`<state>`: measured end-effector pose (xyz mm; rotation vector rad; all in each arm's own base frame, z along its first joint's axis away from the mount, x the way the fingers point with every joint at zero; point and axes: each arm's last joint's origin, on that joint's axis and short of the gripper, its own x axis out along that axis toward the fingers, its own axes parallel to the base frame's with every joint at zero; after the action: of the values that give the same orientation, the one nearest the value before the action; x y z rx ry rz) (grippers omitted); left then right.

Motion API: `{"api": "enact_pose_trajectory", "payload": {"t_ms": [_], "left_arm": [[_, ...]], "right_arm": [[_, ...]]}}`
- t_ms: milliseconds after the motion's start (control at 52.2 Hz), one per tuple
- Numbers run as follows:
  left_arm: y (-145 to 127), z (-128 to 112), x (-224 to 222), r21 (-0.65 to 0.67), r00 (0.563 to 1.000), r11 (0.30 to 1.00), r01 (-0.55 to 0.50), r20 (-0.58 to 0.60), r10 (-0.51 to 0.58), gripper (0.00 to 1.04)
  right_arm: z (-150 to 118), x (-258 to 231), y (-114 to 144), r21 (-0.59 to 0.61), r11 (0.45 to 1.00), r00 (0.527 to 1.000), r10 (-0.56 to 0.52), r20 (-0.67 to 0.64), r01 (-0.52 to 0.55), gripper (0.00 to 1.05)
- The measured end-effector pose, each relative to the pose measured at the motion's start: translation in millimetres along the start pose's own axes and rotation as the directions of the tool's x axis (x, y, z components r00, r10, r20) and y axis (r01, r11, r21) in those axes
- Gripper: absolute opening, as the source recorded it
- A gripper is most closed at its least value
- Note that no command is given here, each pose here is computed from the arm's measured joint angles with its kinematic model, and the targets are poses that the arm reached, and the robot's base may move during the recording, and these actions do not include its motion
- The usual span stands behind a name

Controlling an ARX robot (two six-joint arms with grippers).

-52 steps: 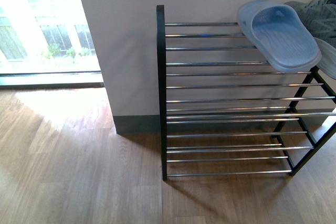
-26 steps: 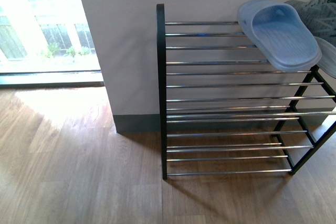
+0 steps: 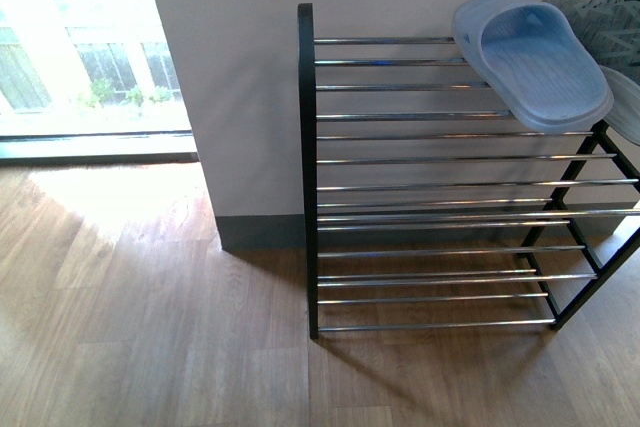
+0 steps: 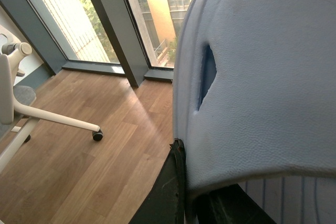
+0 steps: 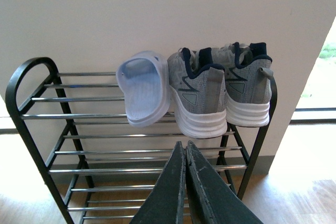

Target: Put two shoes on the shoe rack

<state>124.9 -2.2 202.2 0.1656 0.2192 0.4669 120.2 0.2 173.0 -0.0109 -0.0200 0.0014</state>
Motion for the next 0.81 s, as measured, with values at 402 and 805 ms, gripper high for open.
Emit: {"api": "enact_pose_trajectory", "payload": {"t_ms": [402,805], "left_arm": [[0,0,0,0.000,1.000,1.000,0.000,0.000,0.000,0.02],[0,0,0,0.000,1.000,1.000,0.000,0.000,0.000,0.02]], "right_arm": [[0,-10,0,0.000,1.000,1.000,0.000,0.000,0.000,0.01],[-3,-23,0,0.000,1.000,1.000,-0.001,-0.008,0.001,0.01]]}}
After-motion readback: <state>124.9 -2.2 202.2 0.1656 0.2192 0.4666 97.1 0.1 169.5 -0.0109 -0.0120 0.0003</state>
